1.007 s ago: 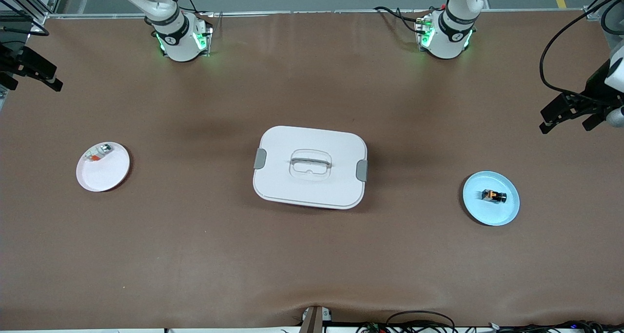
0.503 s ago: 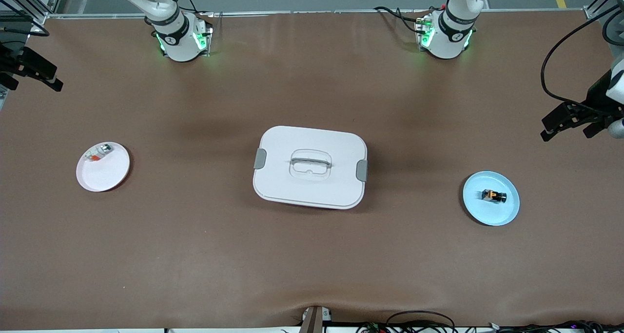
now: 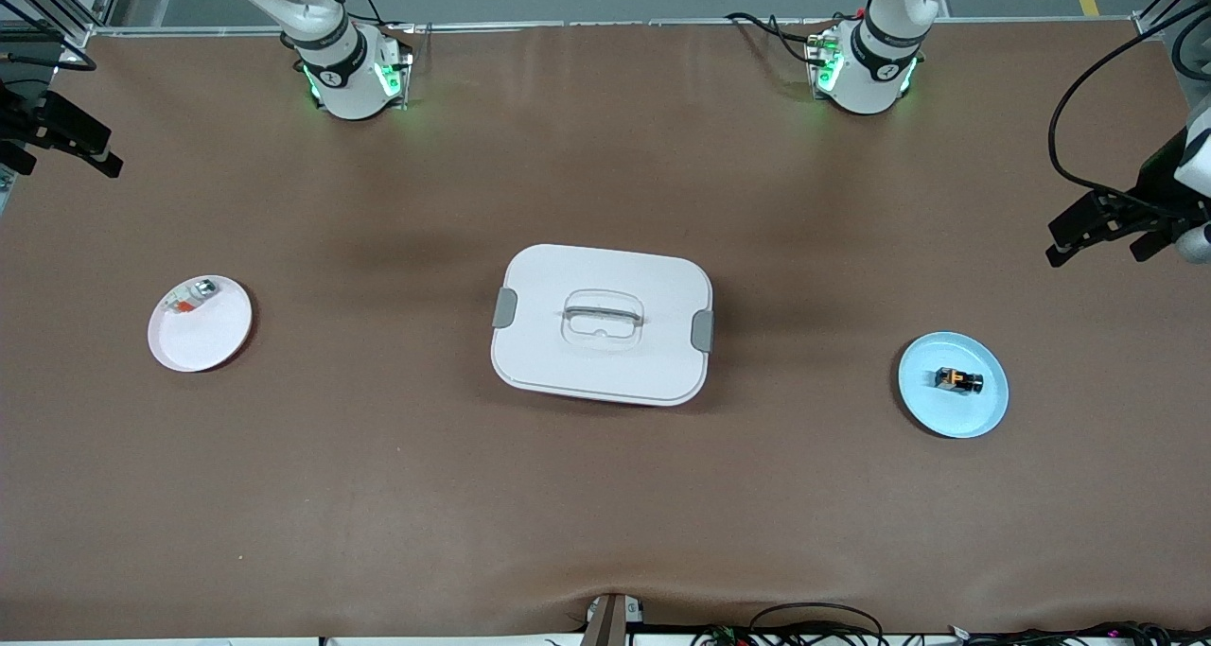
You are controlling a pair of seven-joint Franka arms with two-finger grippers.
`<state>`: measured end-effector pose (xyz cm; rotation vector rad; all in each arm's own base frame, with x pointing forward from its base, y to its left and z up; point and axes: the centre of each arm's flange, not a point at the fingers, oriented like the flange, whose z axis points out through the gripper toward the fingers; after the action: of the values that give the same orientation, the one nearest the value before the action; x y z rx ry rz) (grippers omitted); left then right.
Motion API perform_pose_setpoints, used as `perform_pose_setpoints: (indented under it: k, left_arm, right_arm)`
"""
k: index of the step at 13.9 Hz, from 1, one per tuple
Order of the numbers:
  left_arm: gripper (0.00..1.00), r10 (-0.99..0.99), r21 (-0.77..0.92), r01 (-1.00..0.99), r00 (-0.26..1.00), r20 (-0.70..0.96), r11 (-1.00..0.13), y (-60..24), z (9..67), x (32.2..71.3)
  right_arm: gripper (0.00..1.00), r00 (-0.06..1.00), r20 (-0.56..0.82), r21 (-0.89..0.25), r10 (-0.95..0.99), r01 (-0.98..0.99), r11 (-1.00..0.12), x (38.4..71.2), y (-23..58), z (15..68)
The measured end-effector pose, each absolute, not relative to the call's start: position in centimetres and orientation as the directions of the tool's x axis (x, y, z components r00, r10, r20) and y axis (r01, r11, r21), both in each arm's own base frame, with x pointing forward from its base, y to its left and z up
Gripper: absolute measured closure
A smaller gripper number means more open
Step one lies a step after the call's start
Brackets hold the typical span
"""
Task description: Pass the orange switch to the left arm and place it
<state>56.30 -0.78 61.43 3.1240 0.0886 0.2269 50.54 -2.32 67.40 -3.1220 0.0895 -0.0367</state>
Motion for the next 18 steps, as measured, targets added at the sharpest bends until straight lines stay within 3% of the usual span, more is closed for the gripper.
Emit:
perform_pose_setpoints:
  k: [6, 18]
  left_arm:
    - [0.0, 0.042, 0.006, 0.042, 0.992, 0.12, -0.999, -1.8, 61.6, 58.8]
    - [0.0, 0.04, 0.005, 0.04, 0.993, 0.11, -0.999, -1.9, 61.2, 59.0]
  right_arm:
    - [0.0, 0.998, 0.023, -0.019, -0.057, -0.056, -0.998, 50.5, -2.3, 67.4]
    - [0.0, 0.998, 0.023, -0.019, -0.057, -0.056, -0.998, 50.5, -2.3, 67.4]
